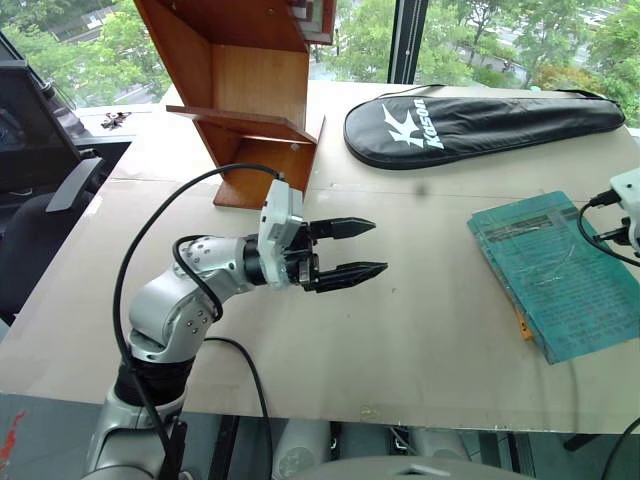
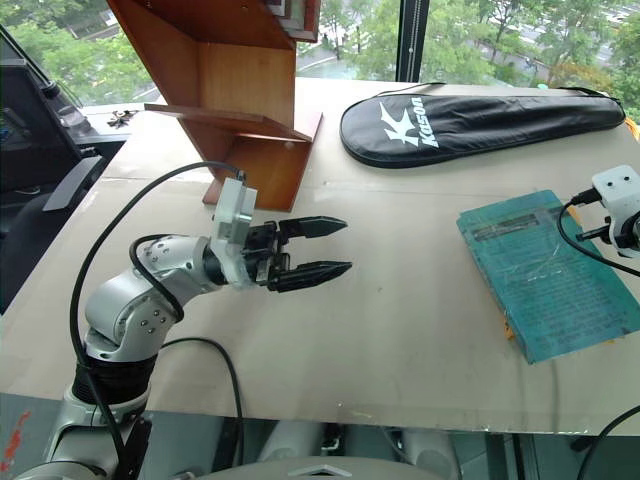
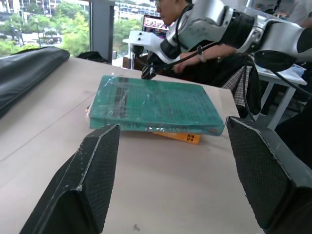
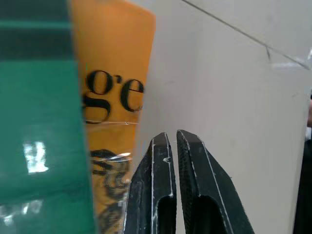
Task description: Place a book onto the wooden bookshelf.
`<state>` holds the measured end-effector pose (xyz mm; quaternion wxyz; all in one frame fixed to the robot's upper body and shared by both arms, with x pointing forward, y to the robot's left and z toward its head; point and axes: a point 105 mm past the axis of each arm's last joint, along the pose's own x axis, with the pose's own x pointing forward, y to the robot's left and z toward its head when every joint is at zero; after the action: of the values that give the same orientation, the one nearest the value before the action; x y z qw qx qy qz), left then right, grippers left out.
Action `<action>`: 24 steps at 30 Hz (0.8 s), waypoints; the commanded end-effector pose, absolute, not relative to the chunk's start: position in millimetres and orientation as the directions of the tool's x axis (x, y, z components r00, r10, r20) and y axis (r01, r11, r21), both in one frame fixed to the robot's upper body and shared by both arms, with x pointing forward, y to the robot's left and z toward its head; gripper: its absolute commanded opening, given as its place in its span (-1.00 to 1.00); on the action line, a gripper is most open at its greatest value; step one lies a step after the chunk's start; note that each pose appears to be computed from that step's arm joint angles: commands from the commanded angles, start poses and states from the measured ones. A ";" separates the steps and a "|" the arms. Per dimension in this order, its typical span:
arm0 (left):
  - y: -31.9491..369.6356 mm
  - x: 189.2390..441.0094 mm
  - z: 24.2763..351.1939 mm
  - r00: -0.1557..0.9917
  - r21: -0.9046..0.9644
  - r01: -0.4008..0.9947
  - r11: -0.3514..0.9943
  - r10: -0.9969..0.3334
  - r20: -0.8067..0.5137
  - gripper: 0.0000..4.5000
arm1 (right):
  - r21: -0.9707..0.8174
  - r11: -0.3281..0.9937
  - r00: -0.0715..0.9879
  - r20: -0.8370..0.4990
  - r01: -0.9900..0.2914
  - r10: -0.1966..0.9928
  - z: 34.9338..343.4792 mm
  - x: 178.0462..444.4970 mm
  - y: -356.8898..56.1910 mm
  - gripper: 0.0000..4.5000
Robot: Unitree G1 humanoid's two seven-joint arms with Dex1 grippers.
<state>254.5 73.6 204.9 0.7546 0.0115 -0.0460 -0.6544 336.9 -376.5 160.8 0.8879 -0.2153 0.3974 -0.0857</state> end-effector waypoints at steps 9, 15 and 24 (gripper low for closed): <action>70.1 249.3 208.8 0.144 0.112 0.982 0.154 -0.985 0.097 0.59 | -0.234 0.970 0.601 -0.768 0.060 -0.222 143.3 330.2 -402.7 -0.98; 75.4 250.8 207.8 0.154 0.113 0.980 0.163 -0.984 0.091 0.59 | 0.028 0.998 0.576 -0.816 -0.054 0.054 124.1 328.4 -370.2 -0.98; 84.2 250.4 203.1 0.177 0.100 0.978 0.184 -0.981 0.074 0.59 | 0.186 0.973 0.572 -0.787 -0.136 0.230 112.4 327.5 -317.1 -0.98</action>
<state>255.2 82.2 196.3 0.7718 0.0070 -0.0434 -0.6343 327.9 -338.1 115.3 0.8885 0.0347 0.4518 0.0725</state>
